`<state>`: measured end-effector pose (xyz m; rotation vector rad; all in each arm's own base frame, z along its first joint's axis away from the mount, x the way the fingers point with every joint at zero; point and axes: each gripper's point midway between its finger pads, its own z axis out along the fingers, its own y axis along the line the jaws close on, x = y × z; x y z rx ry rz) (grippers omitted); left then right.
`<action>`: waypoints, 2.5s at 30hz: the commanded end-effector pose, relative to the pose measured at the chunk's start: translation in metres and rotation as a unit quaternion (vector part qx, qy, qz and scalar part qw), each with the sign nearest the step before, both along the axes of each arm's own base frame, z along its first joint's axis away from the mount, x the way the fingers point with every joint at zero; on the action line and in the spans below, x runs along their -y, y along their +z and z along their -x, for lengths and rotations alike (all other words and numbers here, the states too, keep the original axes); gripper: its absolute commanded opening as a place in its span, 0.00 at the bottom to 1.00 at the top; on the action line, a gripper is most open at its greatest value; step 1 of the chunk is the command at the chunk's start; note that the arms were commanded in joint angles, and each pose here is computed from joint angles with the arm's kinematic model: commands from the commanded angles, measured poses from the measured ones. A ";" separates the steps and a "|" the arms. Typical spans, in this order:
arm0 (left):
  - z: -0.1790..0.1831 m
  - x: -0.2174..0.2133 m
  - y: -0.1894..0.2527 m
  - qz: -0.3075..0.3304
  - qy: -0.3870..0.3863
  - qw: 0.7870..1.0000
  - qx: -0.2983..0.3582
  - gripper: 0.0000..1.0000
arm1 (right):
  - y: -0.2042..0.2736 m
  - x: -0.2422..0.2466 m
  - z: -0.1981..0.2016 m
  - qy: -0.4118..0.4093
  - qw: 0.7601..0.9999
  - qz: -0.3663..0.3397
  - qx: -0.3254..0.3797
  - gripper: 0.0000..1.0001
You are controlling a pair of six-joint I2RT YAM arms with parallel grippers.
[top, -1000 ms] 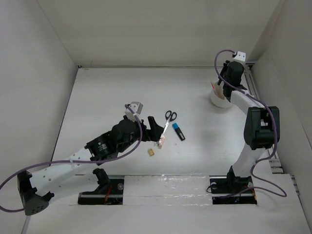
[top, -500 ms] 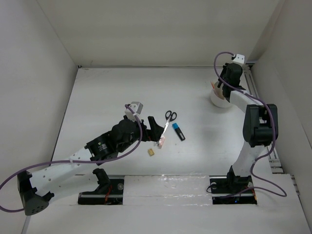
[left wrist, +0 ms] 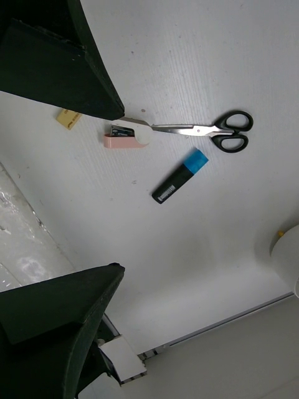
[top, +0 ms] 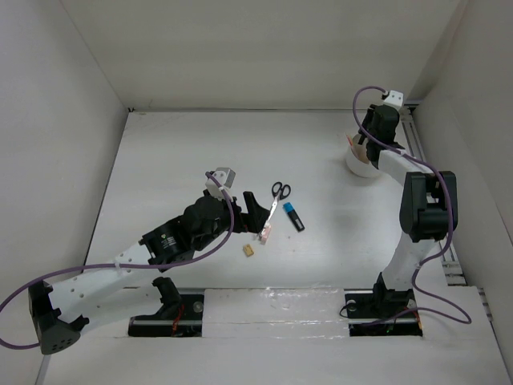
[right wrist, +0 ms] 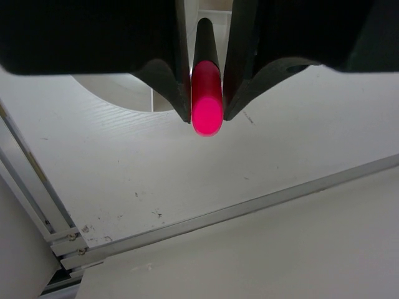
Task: Sort the stationery into containers
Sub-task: Place the pen in the storage box, then pick up the pen from the center of the board.
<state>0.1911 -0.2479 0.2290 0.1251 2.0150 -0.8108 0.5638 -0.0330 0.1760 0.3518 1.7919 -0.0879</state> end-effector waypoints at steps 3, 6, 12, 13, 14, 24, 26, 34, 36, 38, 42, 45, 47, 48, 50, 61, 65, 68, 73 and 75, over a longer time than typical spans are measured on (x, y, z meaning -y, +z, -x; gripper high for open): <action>0.000 0.004 0.009 0.013 -0.007 1.000 0.014 1.00 | 0.028 0.006 0.001 -0.002 0.999 -0.006 0.046 0.40; -0.002 0.003 0.009 0.012 -0.003 1.000 0.015 1.00 | 0.026 0.006 0.002 -0.002 0.999 -0.006 0.046 0.48; -0.004 0.004 0.008 0.011 0.001 1.000 0.016 1.00 | 0.049 -0.001 0.009 0.015 0.997 -0.013 0.075 0.58; -0.005 0.005 0.005 0.007 0.001 1.000 0.013 1.00 | 0.052 -0.001 0.011 0.015 0.997 -0.013 0.080 0.59; -0.006 0.004 0.005 0.006 0.006 1.000 0.015 1.00 | 0.065 -0.003 0.013 0.021 0.995 -0.014 0.093 0.59; -0.026 0.012 -0.018 -0.047 0.061 0.996 -0.037 1.00 | 0.141 -0.014 0.065 0.002 0.994 -0.010 0.113 1.00; -0.032 0.024 -0.019 -0.048 0.071 0.995 -0.060 1.00 | 0.144 -0.028 0.081 0.013 0.995 -0.014 0.099 1.00; -0.050 0.067 -0.036 -0.059 0.112 0.982 -0.143 1.00 | 0.134 -0.053 0.159 0.005 0.999 -0.046 0.025 1.00; -0.056 0.081 -0.041 -0.071 0.139 0.976 -0.150 1.00 | 0.139 -0.054 0.175 0.000 0.998 -0.051 0.037 1.00; -0.053 0.087 -0.050 -0.088 0.172 0.967 -0.167 1.00 | 0.138 -0.048 0.189 -0.009 0.998 -0.049 0.039 1.00; -0.061 0.113 -0.067 -0.115 0.214 0.951 -0.194 1.00 | 0.149 -0.049 0.207 0.002 0.997 -0.059 0.047 1.00; -0.064 0.122 -0.095 -0.126 0.244 0.936 -0.220 1.00 | 0.156 -0.052 0.220 0.014 0.996 -0.063 0.055 1.00; -0.063 0.131 -0.109 -0.128 0.259 0.929 -0.233 1.00 | 0.159 -0.055 0.225 0.026 0.995 -0.072 0.062 1.00; -0.064 0.131 -0.115 -0.134 0.268 0.925 -0.234 1.00 | 0.159 -0.057 0.228 0.031 0.995 -0.074 0.063 1.00; -0.066 0.134 -0.132 -0.150 0.282 0.916 -0.243 1.00 | 0.165 -0.057 0.235 0.037 0.994 -0.077 0.074 1.00; -0.076 0.131 -0.186 -0.188 0.319 0.888 -0.272 0.95 | 0.154 -0.092 0.241 0.132 0.980 -0.116 0.089 1.00; -0.076 0.125 -0.192 -0.193 0.323 0.884 -0.278 0.88 | 0.147 -0.094 0.243 0.136 0.980 -0.117 0.083 1.00; -0.072 0.124 -0.204 -0.210 0.311 0.882 -0.286 0.79 | 0.152 -0.095 0.245 0.142 0.978 -0.118 0.092 1.00; -0.067 0.123 -0.217 -0.236 0.302 0.875 -0.295 0.64 | 0.159 -0.095 0.247 0.142 0.975 -0.129 0.108 1.00; -0.066 0.120 -0.216 -0.242 0.303 0.873 -0.297 0.54 | 0.164 -0.095 0.249 0.143 0.974 -0.130 0.117 1.00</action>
